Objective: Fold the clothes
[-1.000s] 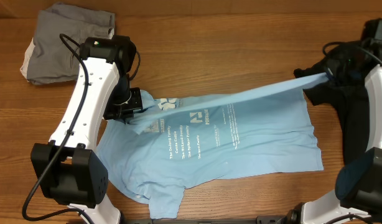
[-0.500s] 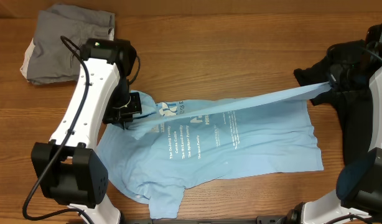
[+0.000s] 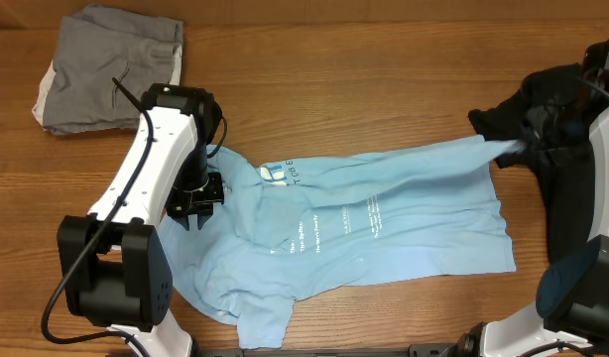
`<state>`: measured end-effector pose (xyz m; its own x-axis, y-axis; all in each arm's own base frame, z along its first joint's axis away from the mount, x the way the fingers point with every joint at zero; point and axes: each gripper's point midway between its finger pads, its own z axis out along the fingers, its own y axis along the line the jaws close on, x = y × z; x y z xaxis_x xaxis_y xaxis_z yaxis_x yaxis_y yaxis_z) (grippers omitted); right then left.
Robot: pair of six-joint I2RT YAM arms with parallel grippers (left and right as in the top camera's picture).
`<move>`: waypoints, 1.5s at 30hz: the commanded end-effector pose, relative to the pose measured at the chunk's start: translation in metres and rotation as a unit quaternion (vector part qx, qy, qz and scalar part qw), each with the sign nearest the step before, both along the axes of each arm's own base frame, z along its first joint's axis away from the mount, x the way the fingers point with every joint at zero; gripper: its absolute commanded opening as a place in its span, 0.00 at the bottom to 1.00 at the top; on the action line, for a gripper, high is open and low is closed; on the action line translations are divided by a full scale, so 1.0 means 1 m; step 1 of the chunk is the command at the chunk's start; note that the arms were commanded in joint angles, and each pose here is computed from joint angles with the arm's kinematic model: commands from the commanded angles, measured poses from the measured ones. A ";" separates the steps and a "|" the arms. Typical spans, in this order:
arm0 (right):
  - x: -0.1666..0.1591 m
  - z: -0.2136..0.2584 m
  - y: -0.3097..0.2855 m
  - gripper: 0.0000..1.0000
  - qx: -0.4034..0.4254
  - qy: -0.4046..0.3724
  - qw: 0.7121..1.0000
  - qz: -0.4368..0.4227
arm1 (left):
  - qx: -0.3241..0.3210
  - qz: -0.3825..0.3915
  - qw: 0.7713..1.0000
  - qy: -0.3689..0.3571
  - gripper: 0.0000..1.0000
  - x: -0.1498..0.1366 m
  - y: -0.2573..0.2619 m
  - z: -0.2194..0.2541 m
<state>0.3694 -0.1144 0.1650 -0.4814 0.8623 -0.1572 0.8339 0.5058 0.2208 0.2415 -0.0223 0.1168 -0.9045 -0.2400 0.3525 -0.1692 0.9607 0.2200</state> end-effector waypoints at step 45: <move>-0.011 0.002 0.043 1.00 -0.003 0.034 0.998 0.053 | -0.204 -0.203 0.931 -0.226 0.57 0.092 -0.059 -0.083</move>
